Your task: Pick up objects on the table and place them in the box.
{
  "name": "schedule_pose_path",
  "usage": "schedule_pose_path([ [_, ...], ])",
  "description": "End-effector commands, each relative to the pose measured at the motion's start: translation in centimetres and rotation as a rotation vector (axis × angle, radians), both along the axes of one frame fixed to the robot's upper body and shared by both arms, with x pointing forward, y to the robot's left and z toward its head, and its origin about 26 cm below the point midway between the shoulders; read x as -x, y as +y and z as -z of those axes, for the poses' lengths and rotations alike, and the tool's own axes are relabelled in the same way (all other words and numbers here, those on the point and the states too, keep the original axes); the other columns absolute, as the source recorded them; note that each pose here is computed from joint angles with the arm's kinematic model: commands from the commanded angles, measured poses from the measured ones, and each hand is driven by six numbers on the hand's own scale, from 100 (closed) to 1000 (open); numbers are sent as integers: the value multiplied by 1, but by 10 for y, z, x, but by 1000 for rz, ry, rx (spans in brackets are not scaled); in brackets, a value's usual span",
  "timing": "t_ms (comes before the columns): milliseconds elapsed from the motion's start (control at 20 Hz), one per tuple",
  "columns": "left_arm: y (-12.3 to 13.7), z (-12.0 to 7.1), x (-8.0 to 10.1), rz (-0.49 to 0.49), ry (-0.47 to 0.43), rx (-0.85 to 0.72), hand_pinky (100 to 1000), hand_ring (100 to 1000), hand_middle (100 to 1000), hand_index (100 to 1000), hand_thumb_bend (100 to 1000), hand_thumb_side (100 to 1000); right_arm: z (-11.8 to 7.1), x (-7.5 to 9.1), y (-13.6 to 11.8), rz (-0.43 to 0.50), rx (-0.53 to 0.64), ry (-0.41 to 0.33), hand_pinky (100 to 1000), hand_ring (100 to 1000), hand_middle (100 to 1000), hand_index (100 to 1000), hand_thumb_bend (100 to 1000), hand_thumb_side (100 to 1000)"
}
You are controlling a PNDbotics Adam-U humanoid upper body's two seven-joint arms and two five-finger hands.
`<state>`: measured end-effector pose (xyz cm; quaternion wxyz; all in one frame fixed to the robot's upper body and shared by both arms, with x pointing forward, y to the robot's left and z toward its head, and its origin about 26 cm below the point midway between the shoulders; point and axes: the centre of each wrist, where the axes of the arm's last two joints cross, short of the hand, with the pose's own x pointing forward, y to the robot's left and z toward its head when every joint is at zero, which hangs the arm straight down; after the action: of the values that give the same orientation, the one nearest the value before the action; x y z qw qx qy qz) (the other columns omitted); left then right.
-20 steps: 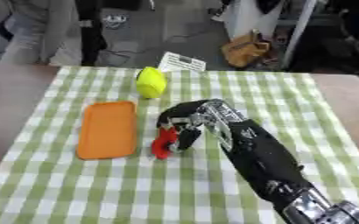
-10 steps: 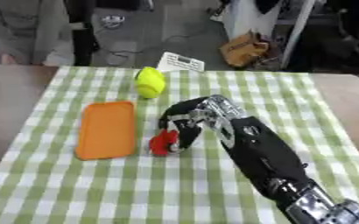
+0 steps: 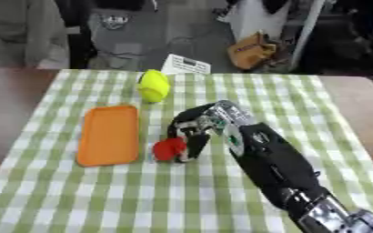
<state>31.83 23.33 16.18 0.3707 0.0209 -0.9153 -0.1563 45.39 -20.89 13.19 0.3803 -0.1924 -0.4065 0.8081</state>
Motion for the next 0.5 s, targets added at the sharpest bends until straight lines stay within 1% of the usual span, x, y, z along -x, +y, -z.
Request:
schedule_pose_path([
  [50,0,-6,2,1,-24,-4,335,679,817,772,100,956,-9,-2,-6,-110,119,56,599,600,805,875,429,385],
  [300,0,-6,2,1,-23,-5,334,679,817,772,100,956,-3,-1,-5,-116,120,70,597,600,832,879,425,394],
  [350,0,-6,2,1,-23,-5,334,679,817,772,100,956,-3,-1,-5,-117,119,70,594,598,867,894,425,398],
  [450,0,-6,2,1,-23,-4,333,679,817,772,100,956,-8,-1,-3,-121,110,57,594,598,871,896,426,398],
  [500,0,-6,1,0,-23,-4,333,679,817,772,100,956,-11,-1,-3,-123,102,45,590,593,892,907,422,398],
])
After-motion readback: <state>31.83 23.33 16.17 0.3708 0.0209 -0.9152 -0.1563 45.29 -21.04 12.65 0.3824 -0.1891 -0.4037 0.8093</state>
